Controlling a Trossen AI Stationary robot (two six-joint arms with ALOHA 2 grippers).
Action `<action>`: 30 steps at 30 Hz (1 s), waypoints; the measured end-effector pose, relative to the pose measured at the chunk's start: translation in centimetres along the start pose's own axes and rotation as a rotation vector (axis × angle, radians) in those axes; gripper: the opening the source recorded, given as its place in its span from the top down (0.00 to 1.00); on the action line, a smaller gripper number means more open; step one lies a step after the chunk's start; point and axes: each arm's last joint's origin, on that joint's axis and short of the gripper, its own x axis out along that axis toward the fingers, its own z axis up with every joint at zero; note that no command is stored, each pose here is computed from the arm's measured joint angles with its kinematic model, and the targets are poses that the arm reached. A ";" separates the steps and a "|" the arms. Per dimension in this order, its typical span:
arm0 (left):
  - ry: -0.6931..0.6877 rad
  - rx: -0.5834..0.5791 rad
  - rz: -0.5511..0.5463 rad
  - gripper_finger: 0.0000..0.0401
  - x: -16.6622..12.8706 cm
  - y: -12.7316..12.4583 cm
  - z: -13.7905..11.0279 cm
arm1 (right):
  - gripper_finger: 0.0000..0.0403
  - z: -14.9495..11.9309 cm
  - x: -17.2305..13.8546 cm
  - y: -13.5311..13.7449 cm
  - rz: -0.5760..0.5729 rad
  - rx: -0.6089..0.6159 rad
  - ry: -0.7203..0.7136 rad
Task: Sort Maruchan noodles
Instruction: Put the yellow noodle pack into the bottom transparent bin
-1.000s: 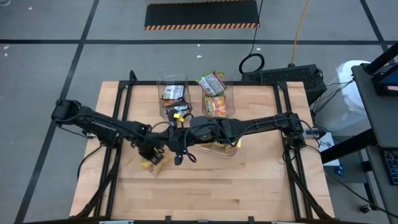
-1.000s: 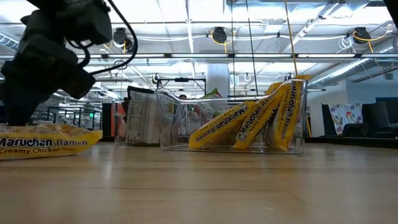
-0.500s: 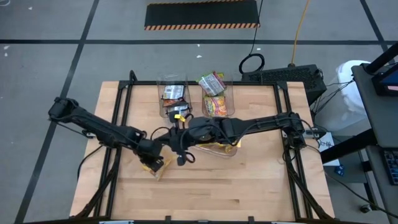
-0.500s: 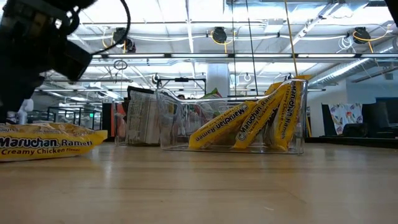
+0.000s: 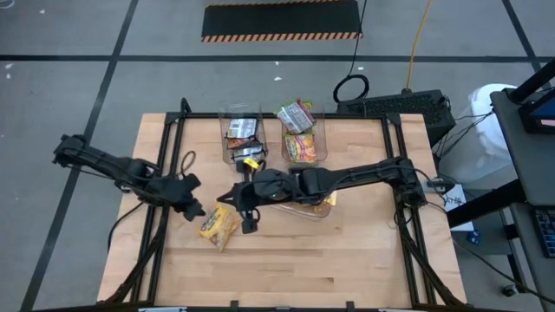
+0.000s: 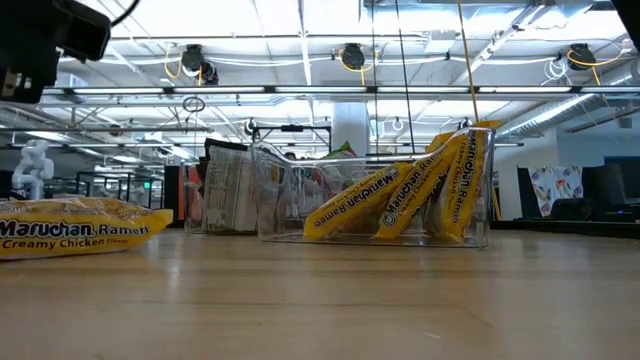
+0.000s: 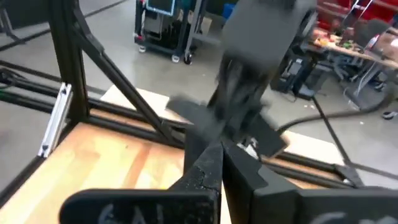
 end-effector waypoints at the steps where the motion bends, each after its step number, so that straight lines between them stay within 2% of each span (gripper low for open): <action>1: -0.008 0.006 -0.023 0.94 -0.4 0.0 -0.1 | 1.00 -0.4 0.5 0.1 0.002 0.002 0.006; 8: -0.015 0.061 -0.113 0.94 -2.1 0.5 -0.7 | 1.00 -1.7 3.8 1.0 0.085 0.101 -0.134; 14: 0.006 0.099 -0.117 0.94 -2.3 0.6 -1.1 | 1.00 -5.6 7.0 0.8 0.076 0.226 -0.043; 17: 0.017 0.121 -0.118 0.94 -2.3 0.5 -1.3 | 1.00 -7.7 8.6 1.4 0.083 0.243 0.006; 24: 0.033 0.159 -0.136 0.94 -2.5 0.6 -1.6 | 1.00 -10.4 9.8 4.4 0.145 0.013 0.127; 30: 0.035 0.178 -0.156 0.94 -2.9 0.7 -1.7 | 1.00 -12.1 9.6 6.4 0.232 -0.266 0.247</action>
